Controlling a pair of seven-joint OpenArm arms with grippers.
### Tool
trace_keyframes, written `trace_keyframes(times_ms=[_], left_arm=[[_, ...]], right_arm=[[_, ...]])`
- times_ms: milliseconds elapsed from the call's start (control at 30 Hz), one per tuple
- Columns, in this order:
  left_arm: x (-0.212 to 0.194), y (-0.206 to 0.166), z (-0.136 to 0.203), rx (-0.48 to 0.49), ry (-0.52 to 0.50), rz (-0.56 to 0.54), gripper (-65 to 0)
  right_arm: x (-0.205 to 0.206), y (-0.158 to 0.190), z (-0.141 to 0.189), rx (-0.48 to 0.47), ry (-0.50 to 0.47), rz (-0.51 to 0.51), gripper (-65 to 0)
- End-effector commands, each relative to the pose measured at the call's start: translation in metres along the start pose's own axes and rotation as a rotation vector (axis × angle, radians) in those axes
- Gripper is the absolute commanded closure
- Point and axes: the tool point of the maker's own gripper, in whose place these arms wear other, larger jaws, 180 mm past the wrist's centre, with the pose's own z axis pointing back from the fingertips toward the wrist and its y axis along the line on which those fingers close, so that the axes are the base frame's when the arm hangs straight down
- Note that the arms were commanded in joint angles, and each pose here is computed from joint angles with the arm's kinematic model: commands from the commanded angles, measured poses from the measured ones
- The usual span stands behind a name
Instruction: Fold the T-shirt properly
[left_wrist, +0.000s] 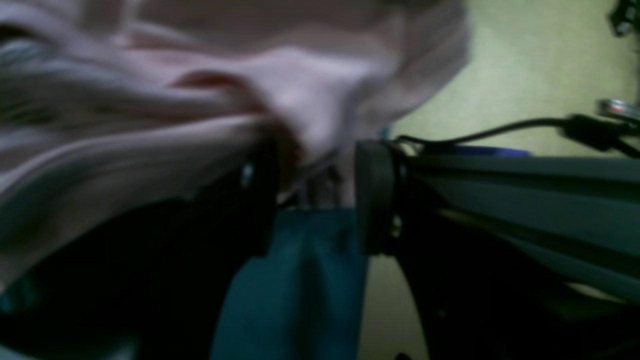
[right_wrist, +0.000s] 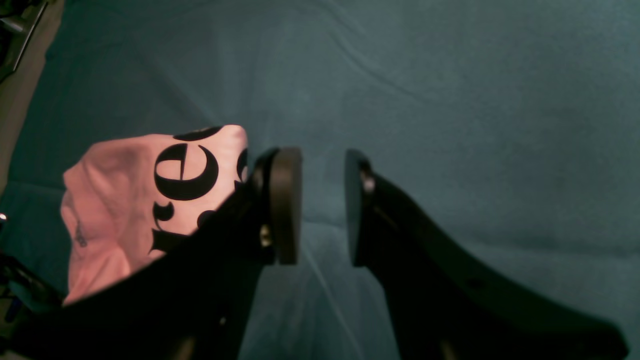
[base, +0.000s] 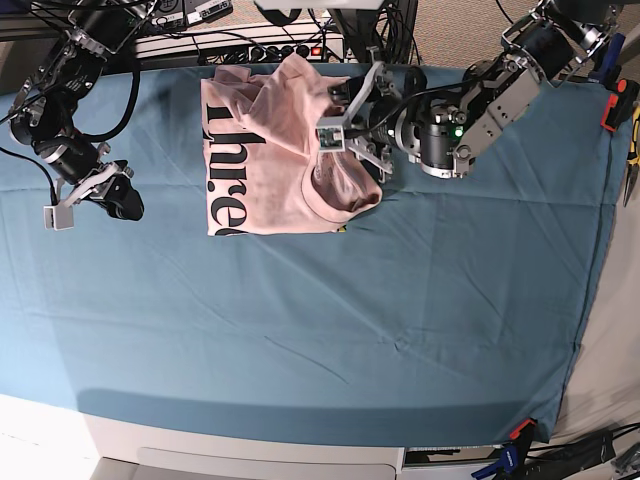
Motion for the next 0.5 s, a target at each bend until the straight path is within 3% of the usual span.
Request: trace_keyframes(times_ms=[0,267,333,400,467], left_arm=[[0.009,-0.001,0.004,-0.006,-0.029,-0.021,-25.8],[0.013,-0.004,0.004,-0.023,-0.052,-0.016,-24.1],[0.016,-0.004,0.003,-0.02,-0.059,-0.009,-15.5],[0.018,-0.002,0.002,-0.011,-0.062,-0.015,-2.9],[0.021,0.001,0.002,0.009,-0.068,-0.025,0.0]], right_arm=[[0.017,0.0,0.004,0.0,-0.05,0.026,-15.5],[0.017,0.0,0.004,0.001,-0.051,0.026,-15.5],[0.017,0.0,0.004,0.0,-0.051,0.026,-15.5],[0.017,0.0,0.004,0.0,-0.05,0.026,-15.5],[0.017,0.0,0.004,0.0,-0.05,0.026,-15.5]])
